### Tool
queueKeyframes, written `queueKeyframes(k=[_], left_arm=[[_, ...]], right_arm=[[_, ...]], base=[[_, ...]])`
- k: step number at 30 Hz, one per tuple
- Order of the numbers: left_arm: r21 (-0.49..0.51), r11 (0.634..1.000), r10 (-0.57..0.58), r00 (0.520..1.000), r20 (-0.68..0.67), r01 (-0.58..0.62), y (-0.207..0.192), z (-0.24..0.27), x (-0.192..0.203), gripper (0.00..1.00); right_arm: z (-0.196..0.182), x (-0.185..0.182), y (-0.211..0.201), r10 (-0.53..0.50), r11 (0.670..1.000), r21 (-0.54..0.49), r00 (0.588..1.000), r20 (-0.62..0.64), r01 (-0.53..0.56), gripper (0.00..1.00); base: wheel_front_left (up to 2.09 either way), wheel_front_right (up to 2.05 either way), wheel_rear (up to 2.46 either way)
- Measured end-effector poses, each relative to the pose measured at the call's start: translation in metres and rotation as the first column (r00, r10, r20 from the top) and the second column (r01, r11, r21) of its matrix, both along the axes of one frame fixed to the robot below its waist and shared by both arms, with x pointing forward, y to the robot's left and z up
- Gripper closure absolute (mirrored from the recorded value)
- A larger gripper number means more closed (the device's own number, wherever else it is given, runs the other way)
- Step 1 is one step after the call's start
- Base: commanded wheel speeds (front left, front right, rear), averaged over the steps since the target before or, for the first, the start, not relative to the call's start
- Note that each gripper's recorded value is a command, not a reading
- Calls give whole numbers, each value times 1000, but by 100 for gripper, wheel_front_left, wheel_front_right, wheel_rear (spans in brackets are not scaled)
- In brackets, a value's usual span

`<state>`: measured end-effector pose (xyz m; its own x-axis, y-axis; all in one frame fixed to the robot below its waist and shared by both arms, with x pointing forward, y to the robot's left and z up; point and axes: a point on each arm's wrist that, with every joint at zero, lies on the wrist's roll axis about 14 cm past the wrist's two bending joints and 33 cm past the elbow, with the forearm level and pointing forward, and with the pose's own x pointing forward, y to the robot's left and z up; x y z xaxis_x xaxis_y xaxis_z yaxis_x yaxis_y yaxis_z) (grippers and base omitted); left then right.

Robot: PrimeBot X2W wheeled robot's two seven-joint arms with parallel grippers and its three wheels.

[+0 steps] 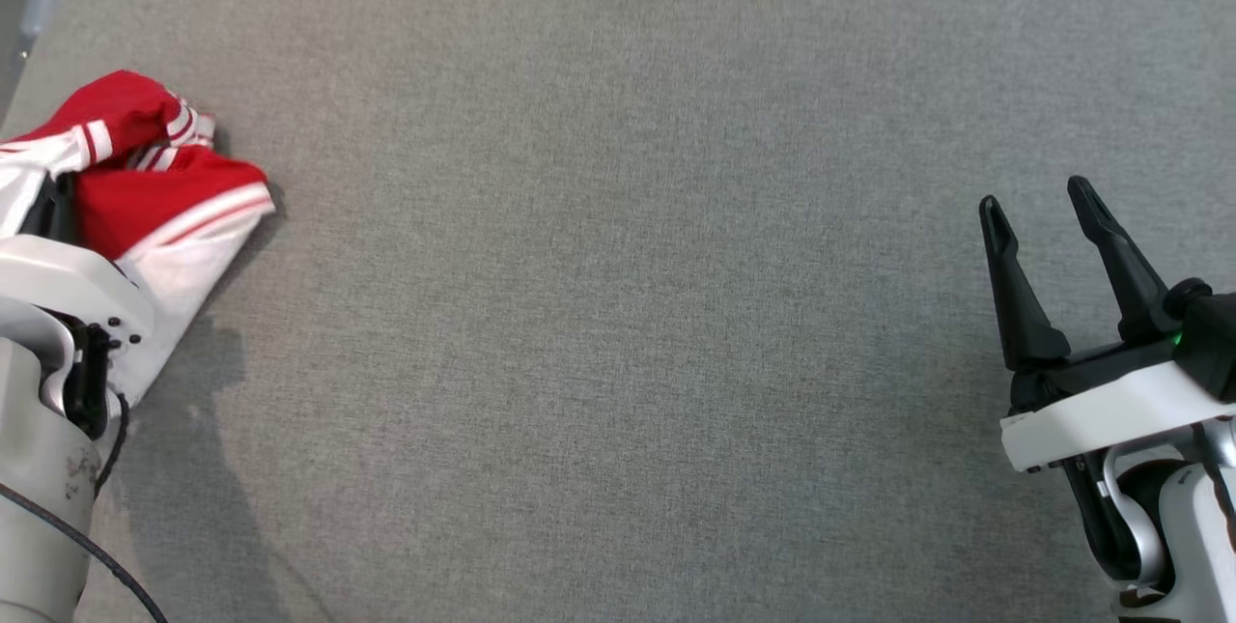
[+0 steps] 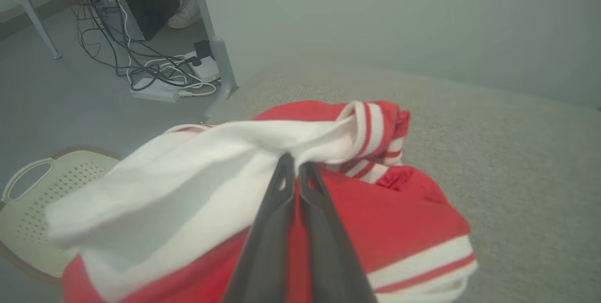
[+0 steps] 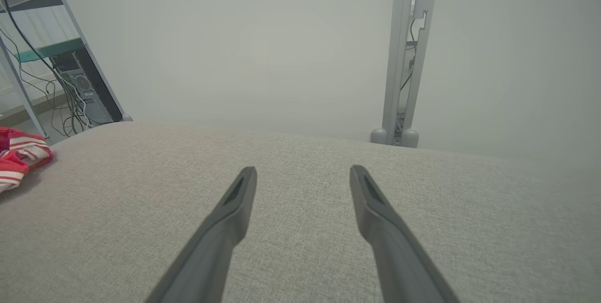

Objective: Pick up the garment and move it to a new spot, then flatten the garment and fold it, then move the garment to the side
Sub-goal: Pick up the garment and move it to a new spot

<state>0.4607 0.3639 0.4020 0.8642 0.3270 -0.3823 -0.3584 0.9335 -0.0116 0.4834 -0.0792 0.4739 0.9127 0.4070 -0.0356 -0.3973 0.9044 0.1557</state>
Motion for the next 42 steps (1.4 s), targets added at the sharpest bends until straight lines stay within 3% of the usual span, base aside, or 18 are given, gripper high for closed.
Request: queueKeyframes(k=[5,12,21,25,28,32,42], left_arm=[[60,998,-8,984,180,-3,1,53,6,100],[96,994,-70,946,318,42,-35,84,-8,100],[90,978,-210,899,384,190,-111,91,-13,100],[69,945,-322,871,372,320,-165,87,-10,100],[50,908,-406,840,359,417,-203,84,-6,100],[44,821,-549,765,337,569,-257,79,-2,100],[-30,514,-815,499,295,857,-391,55,-15,100]], right_arm=[[18,-10,-3,-24,999,23,999,37,23,0],[35,-27,-16,-76,996,45,995,67,73,0],[42,-45,-46,-169,985,58,983,74,165,0],[42,-52,-62,-215,976,56,974,73,212,0],[41,-58,-75,-252,967,57,965,71,249,0],[38,-65,-92,-302,953,51,951,64,300,0],[30,-80,-127,-412,911,51,910,46,410,0]], base=[[0,0,0],[0,0,0],[0,0,0],[0,0,0],[0,0,0],[0,0,0],[0,0,0]])
